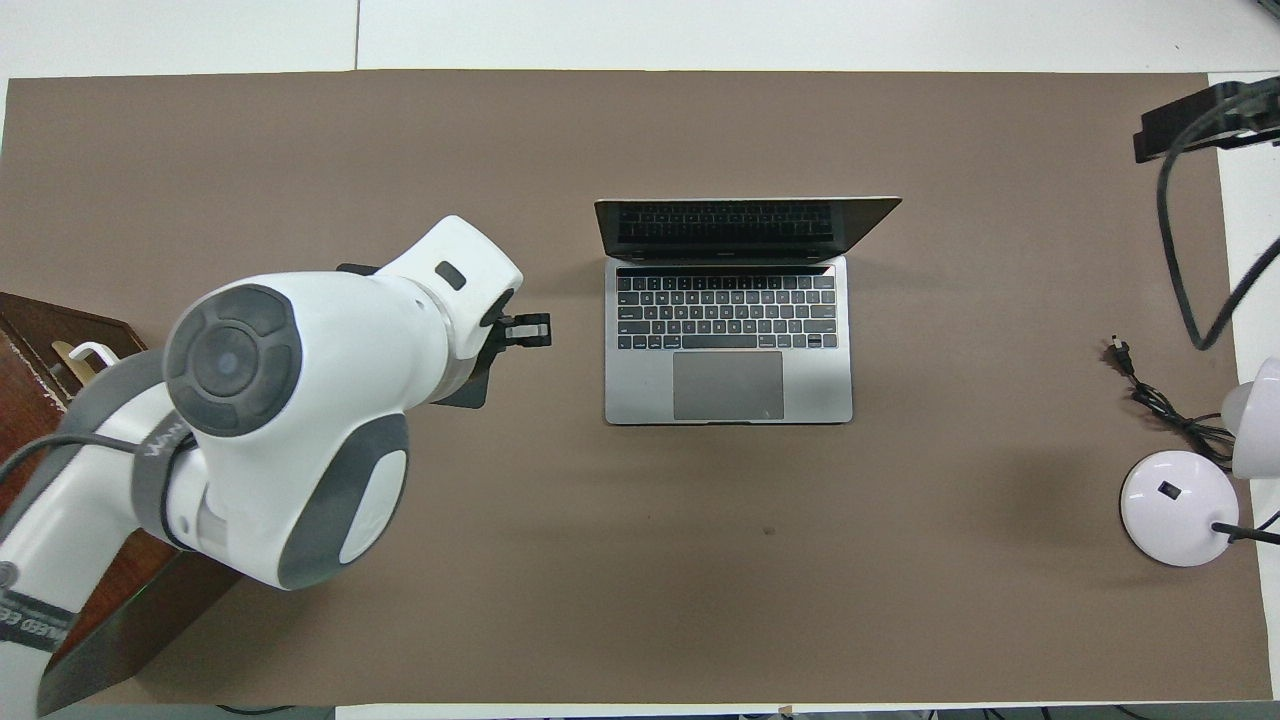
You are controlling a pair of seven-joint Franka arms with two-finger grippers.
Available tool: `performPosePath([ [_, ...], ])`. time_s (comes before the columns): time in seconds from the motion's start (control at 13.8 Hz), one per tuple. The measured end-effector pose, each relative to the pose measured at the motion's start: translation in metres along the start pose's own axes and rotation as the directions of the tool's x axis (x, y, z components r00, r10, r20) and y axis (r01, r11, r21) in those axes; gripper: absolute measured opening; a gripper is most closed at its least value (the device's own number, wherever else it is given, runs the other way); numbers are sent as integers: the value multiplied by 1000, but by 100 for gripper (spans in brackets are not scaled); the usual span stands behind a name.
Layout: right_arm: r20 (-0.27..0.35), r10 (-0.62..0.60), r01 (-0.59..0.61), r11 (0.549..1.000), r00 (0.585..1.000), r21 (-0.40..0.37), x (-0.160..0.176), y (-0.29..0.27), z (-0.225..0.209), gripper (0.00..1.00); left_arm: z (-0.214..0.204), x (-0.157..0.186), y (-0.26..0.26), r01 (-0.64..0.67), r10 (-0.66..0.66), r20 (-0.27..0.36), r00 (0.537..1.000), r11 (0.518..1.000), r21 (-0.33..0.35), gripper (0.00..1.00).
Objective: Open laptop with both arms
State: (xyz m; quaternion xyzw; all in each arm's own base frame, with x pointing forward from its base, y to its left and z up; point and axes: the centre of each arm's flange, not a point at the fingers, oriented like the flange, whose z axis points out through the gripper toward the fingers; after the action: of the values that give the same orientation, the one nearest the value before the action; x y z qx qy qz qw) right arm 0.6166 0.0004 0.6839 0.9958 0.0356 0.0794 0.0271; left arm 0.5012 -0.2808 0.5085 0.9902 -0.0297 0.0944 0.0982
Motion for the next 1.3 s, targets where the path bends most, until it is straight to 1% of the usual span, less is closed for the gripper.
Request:
performPosePath([
  [0.22,55,35,-36,999,998,25,-22,18,10,100,-37,5,-38,-74,72,69,995,997,30,1],
  [0.36,77,44,-46,999,996,22,-42,20,15,100,-61,9,-68,-121,116,108,987,992,39,1],
  [0.43,87,50,-52,998,995,26,-51,20,19,100,-70,11,-83,-138,133,117,984,990,41,1],
  [0.65,118,107,-117,990,987,83,-76,25,33,100,-93,14,-131,-182,174,139,975,982,43,1],
  [0.87,114,127,-138,986,985,94,-87,20,39,100,-109,14,-177,-215,206,155,966,976,46,1],
  [1.08,104,105,-121,980,989,155,-89,-3,33,100,-120,14,-216,-190,179,158,971,980,57,2],
  [1.16,97,83,-98,981,992,170,-89,-17,30,100,-122,14,-225,-177,166,157,974,982,61,9],
  [1.23,85,59,-73,982,995,175,-88,-34,27,100,-123,14,-231,-168,156,156,975,984,66,19],
  [1.3,70,43,-55,982,997,179,-87,-50,23,100,-124,14,-236,-163,150,156,976,984,75,32],
])
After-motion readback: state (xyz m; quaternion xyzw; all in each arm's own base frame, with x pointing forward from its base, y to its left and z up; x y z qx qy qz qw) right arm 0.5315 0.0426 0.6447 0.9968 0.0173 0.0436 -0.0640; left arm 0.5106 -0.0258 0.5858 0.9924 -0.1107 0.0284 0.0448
